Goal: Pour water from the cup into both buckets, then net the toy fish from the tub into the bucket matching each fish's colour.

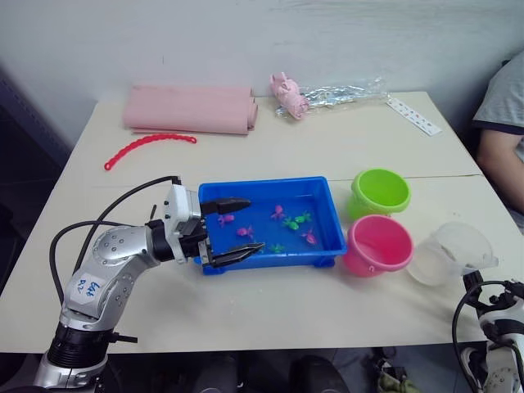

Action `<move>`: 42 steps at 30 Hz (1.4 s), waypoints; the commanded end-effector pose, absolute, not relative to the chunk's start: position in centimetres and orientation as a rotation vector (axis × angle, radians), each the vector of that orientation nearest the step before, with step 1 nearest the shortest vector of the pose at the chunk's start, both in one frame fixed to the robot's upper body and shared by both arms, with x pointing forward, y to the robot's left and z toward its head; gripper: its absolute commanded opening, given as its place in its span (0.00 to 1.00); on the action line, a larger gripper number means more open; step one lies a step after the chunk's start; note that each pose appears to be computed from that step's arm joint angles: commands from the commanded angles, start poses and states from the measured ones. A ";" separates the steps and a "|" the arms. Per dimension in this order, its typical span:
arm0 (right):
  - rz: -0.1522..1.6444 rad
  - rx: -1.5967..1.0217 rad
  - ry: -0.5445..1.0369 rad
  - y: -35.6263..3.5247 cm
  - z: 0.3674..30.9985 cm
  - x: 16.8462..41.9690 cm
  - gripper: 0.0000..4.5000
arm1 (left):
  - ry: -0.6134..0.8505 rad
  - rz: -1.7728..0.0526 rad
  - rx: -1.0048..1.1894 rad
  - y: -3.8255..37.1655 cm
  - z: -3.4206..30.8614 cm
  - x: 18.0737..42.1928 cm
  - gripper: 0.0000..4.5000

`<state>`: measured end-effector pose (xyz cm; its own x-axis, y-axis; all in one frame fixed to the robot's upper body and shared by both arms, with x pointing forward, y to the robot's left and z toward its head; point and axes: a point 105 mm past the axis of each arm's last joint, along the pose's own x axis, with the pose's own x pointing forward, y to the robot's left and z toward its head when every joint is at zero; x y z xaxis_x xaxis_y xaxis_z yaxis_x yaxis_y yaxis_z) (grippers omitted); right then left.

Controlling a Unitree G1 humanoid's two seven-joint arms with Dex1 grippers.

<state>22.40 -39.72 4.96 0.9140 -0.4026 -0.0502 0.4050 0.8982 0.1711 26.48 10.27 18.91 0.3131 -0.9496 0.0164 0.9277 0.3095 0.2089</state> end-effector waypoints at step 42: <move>-0.134 -0.157 -0.214 -39.7 17.8 23.6 0.01 | -0.103 -1.323 0.123 10.2 18.6 26.4 1.00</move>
<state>24.19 -39.40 14.22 0.9859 -0.1044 0.1306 0.1173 0.9885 -0.0951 26.57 10.35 18.08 0.2751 -0.9614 -0.0094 0.9525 0.2712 0.1386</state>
